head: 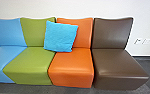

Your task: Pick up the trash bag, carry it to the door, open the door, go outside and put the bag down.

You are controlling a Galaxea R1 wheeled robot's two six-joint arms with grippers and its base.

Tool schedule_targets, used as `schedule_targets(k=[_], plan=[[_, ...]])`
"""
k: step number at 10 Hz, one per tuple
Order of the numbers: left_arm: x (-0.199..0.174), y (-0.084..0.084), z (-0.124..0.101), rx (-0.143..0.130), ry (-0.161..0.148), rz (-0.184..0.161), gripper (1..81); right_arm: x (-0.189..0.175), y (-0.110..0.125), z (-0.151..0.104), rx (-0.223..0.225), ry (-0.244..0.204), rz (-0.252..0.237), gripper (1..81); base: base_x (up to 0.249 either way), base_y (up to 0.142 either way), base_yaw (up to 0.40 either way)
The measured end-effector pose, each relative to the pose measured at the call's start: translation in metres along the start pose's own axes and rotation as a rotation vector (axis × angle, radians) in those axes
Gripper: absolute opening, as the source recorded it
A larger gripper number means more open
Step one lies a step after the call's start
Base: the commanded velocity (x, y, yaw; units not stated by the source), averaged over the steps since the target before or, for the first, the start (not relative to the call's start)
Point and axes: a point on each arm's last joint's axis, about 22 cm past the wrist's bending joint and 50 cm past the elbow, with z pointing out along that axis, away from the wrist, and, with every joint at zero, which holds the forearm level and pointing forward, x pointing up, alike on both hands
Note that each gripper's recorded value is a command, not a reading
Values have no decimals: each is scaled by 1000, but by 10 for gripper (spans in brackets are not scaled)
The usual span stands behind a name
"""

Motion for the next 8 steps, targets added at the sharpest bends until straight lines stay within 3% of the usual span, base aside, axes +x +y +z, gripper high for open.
schedule_targets(k=[5, 8], plan=[[11, 43, -74, -29, 55, 30, 10, -24, -36, -5, 20, 14, -20, 811, 0, 0, 0], [1, 57, -115, -35, 72, 55, 10, -42, -56, -18, 25, 27, -32, 811, 0, 0, 0]])
